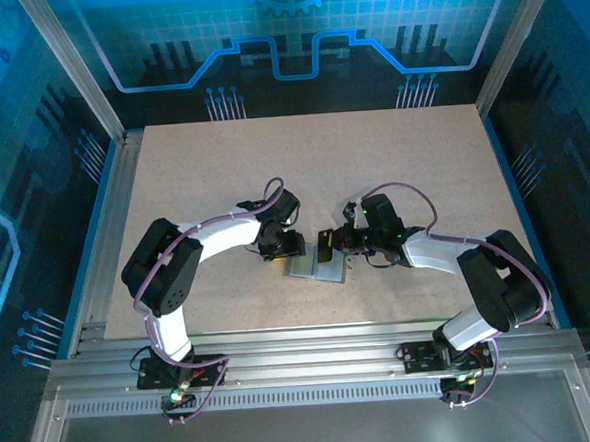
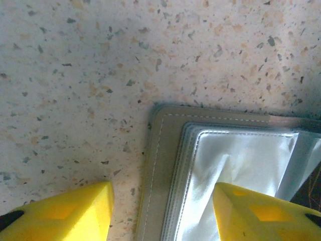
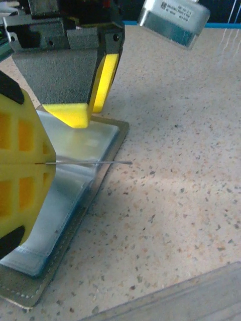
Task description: Put the credit cards into the card holder
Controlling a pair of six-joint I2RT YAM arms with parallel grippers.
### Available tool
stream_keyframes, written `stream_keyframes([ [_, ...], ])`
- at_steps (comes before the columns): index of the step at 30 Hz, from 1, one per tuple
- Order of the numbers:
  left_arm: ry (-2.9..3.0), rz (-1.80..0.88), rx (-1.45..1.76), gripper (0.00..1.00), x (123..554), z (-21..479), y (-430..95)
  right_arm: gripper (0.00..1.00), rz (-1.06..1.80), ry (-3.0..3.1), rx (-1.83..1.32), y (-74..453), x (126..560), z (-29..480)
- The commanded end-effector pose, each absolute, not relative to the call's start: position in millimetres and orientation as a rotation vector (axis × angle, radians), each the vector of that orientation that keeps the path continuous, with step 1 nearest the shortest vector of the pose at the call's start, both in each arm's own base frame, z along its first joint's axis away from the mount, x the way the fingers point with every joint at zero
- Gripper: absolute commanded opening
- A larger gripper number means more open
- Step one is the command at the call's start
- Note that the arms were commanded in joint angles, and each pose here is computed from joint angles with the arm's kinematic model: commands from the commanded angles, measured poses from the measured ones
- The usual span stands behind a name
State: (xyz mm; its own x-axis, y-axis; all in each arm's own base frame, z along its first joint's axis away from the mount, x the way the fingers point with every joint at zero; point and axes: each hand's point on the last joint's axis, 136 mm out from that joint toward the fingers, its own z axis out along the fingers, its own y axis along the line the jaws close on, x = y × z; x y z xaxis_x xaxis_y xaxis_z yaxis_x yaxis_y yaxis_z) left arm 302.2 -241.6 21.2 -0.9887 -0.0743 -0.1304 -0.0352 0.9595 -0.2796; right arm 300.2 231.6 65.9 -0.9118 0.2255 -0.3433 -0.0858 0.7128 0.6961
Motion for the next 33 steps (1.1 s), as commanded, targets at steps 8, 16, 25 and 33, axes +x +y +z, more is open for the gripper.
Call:
stream_keyframes([
  [8,2.969,-0.335,-0.063,0.51,301.9,10.0,-238.5,0.00,1.106,2.445,0.127,234.8,309.4,82.6],
  [16,2.981,-0.271,-0.099,0.47,293.8,-0.8,-226.7,0.00,1.106,2.454,0.132,235.9,311.2,79.6],
  [25,2.992,-0.270,-0.112,0.46,288.1,-4.6,-223.6,0.00,1.200,2.429,0.169,247.6,318.5,75.7],
  [33,2.991,-0.270,-0.115,0.46,285.9,-3.4,-222.4,0.00,1.143,2.465,0.192,246.1,318.2,63.8],
])
